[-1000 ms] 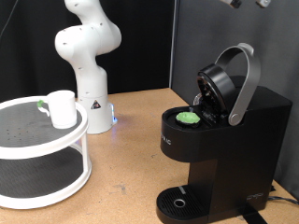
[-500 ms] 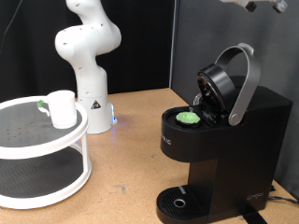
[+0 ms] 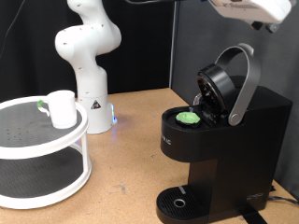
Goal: Make a cup of coffee with the keurig machine
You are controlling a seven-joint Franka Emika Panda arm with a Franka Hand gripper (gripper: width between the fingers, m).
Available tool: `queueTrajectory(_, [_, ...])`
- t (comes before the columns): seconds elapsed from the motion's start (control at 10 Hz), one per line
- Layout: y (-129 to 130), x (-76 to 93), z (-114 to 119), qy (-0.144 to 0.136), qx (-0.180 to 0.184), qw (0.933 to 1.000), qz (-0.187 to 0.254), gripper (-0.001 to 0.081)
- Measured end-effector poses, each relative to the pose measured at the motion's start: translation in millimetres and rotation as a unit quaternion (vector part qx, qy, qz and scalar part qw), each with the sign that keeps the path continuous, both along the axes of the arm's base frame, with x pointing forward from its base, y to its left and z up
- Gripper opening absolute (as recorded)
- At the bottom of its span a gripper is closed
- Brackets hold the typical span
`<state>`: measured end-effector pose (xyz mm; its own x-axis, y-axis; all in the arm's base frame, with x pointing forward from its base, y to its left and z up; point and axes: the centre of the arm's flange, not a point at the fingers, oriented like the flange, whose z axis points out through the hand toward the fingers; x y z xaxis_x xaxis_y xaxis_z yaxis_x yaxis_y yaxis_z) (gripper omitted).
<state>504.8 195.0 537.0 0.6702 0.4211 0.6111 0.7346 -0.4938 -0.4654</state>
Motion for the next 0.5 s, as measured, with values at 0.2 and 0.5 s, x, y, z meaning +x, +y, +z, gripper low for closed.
queueTrajectory(0.2, [-6.3, 1.5, -8.0, -0.006, -0.011, 0.9999, -0.008, 0.0245])
queueTrajectory(0.5, [-20.5, 3.5, -17.9, -0.005, -0.025, 0.9996, -0.011, 0.0021])
